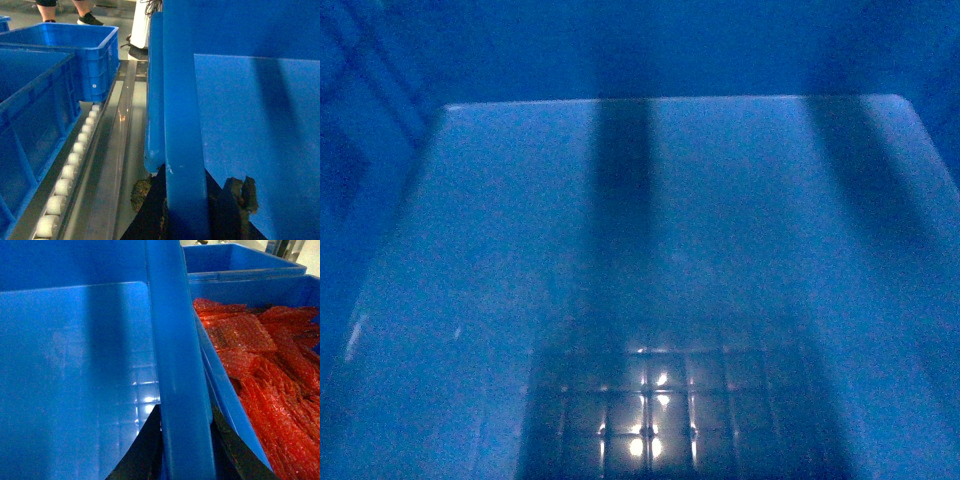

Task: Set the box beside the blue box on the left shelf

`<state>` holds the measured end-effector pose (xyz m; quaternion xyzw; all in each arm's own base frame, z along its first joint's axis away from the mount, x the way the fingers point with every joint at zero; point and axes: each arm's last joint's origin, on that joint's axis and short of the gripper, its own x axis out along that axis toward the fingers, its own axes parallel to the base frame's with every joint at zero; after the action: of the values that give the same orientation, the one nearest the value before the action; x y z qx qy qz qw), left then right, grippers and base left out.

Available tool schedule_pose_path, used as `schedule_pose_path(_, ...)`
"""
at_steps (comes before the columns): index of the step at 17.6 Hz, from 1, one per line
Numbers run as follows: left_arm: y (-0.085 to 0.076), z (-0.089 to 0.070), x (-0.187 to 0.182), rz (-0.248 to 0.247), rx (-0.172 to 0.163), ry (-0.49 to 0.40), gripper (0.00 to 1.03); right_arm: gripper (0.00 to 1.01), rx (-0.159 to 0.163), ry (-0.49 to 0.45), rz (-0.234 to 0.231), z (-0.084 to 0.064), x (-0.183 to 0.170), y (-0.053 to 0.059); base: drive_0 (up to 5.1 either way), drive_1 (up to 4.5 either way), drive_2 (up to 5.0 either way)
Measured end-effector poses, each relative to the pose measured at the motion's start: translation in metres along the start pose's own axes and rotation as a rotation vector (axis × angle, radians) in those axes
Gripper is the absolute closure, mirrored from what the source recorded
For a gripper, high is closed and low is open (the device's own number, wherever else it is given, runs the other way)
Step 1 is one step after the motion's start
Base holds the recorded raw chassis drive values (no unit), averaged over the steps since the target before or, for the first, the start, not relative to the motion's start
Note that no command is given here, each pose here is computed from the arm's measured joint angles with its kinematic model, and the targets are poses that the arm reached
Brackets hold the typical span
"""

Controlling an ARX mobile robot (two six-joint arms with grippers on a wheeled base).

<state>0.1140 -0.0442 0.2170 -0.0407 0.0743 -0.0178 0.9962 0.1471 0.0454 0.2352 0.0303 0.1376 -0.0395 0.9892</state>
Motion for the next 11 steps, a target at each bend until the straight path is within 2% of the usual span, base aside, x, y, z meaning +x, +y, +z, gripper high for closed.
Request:
schedule_pose_path(8,0.0,0.001,0.0,0.007,0.0,-0.014,0.94,0.83,0.0,0.0,0.0,0.0,0.0,0.0,0.0,0.0,0.0)
schedule_pose_path(9,-0.005,-0.004,0.003,0.041,0.028,-0.068,0.94,0.83,-0.001,-0.003,-0.004,0.0,0.0,0.0,0.0,0.0,0.0)
schedule_pose_path(10,-0.01,-0.002,0.005,0.09,0.034,-0.144,0.94,0.84,-0.014,-0.092,-0.058,0.0,0.002,0.002,0.0,0.0,0.0)
schedule_pose_path(11,-0.011,0.003,0.006,0.124,0.039,-0.191,0.94,0.84,-0.023,-0.119,-0.061,0.001,0.002,0.004,0.0,0.0,0.0)
